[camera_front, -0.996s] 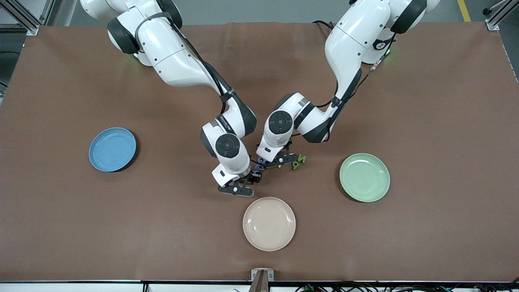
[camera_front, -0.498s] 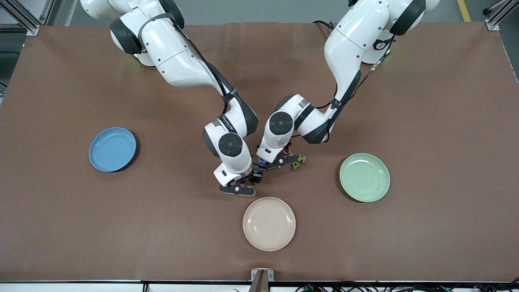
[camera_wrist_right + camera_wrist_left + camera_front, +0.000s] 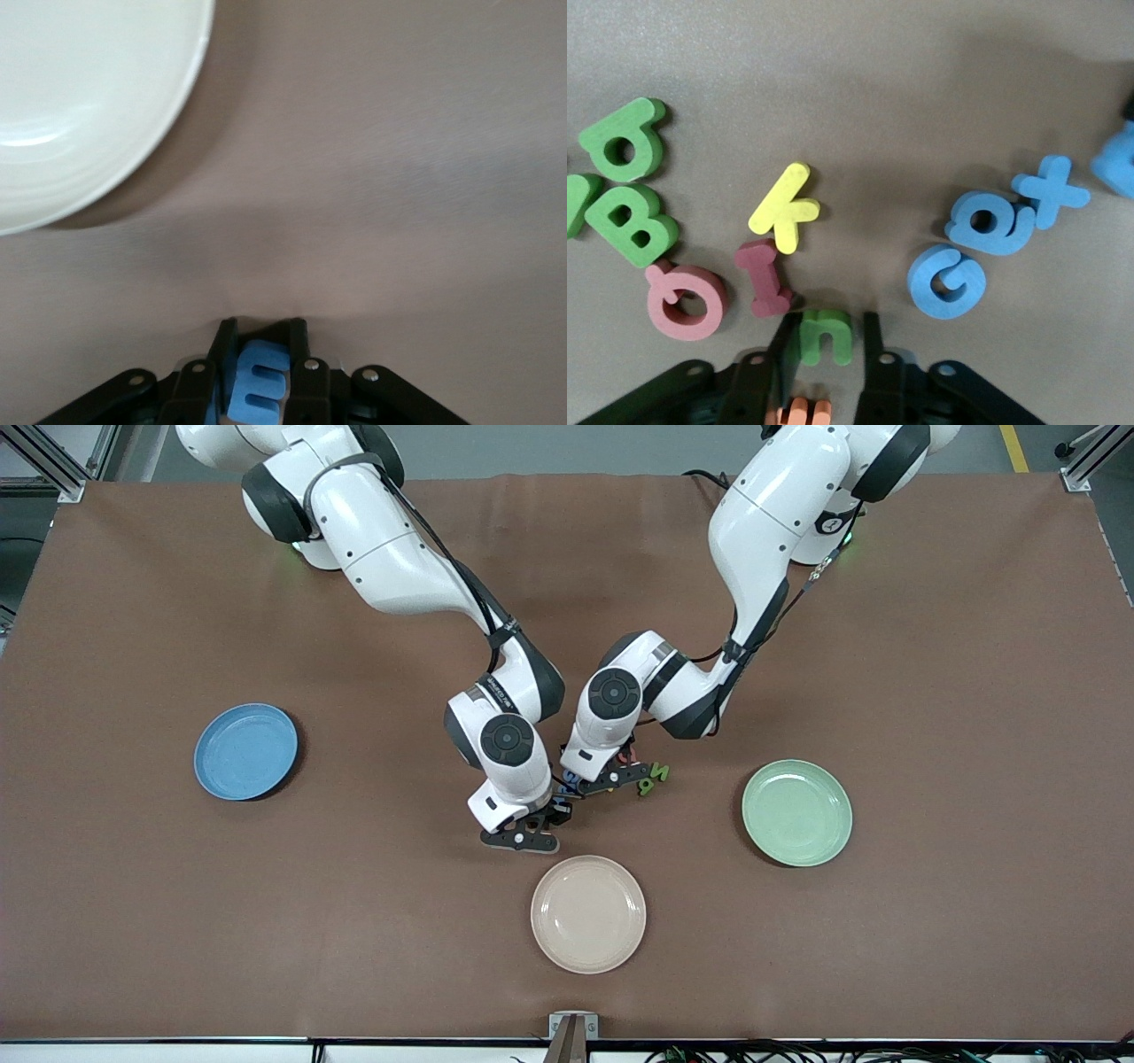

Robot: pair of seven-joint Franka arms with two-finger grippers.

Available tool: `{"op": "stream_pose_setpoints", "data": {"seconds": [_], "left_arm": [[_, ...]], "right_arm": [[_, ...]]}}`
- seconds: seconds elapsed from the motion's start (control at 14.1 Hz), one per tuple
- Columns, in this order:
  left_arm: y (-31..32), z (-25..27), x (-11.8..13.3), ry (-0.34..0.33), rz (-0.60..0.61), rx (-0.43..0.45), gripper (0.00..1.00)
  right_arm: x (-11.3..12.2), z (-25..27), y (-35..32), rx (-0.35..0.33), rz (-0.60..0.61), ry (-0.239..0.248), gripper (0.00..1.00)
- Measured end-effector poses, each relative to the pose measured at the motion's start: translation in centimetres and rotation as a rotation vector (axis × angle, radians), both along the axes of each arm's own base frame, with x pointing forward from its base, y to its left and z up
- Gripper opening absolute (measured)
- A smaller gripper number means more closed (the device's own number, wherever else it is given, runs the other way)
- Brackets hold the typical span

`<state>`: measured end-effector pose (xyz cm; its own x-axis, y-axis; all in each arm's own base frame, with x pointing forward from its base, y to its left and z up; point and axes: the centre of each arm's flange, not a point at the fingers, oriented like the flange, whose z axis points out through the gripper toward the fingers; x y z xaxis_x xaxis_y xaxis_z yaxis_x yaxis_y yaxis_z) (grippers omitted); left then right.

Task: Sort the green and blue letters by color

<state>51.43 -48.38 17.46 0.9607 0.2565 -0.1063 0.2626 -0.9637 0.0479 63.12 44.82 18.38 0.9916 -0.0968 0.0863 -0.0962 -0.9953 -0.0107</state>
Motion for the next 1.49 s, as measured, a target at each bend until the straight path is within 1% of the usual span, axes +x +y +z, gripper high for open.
{"op": "stream_pose_setpoints", "data": {"seconds": [0.07,0.21,0.43,0.5,0.64,0.78,0.92,1.07,1.28,1.35,1.42,1.49], "left_arm": [[0.0,0.0,0.1,-0.004,0.001,-0.003,0.26],[-0.1,0.1,0.2,-0.013,0.003,-0.011,0.26],[0.0,1.1,1.0,-0.032,0.013,-0.027,0.26],[0.2,2.0,1.5,-0.042,0.018,-0.034,0.26],[1.2,4.4,2.8,-0.056,0.038,-0.038,0.26],[3.7,6.9,4.6,-0.053,0.065,-0.019,0.26],[7.3,9.2,6.4,-0.056,0.057,-0.004,0.26],[11.4,10.5,7.4,-0.057,0.036,0.007,0.26],[17.7,10.5,8.7,-0.041,0.023,0.025,0.26],[19.7,10.2,9.3,-0.034,0.023,0.028,0.26],[21.6,9.7,9.8,-0.025,0.013,0.031,0.26],[23.4,9.1,10.1,-0.015,0.0,0.033,0.26]], "right_arm": [[0.6,0.3,-1.2,-0.033,0.036,0.023,0.27],[2.5,2.4,-4.6,-0.075,0.131,0.075,0.27],[5.4,7.2,-12.8,-0.107,0.243,0.182,0.27],[6.0,8.6,-16.0,-0.104,0.281,0.2,0.27],[6.0,10.6,-22.7,-0.084,0.351,0.208,0.27],[4.2,11.4,-29.3,-0.061,0.424,0.199,0.27],[1.2,10.9,-36.1,-0.04,0.487,0.191,0.27],[-2.2,9.1,-43.0,-0.025,0.521,0.176,0.27],[-7.5,4.8,-51.2,-0.015,0.546,0.154,0.27],[-9.0,3.5,-53.1,-0.008,0.55,0.155,0.27],[-10.1,2.7,-54.7,0.006,0.545,0.161,0.27],[-10.7,2.3,-55.6,0.016,0.542,0.166,0.27]]}}
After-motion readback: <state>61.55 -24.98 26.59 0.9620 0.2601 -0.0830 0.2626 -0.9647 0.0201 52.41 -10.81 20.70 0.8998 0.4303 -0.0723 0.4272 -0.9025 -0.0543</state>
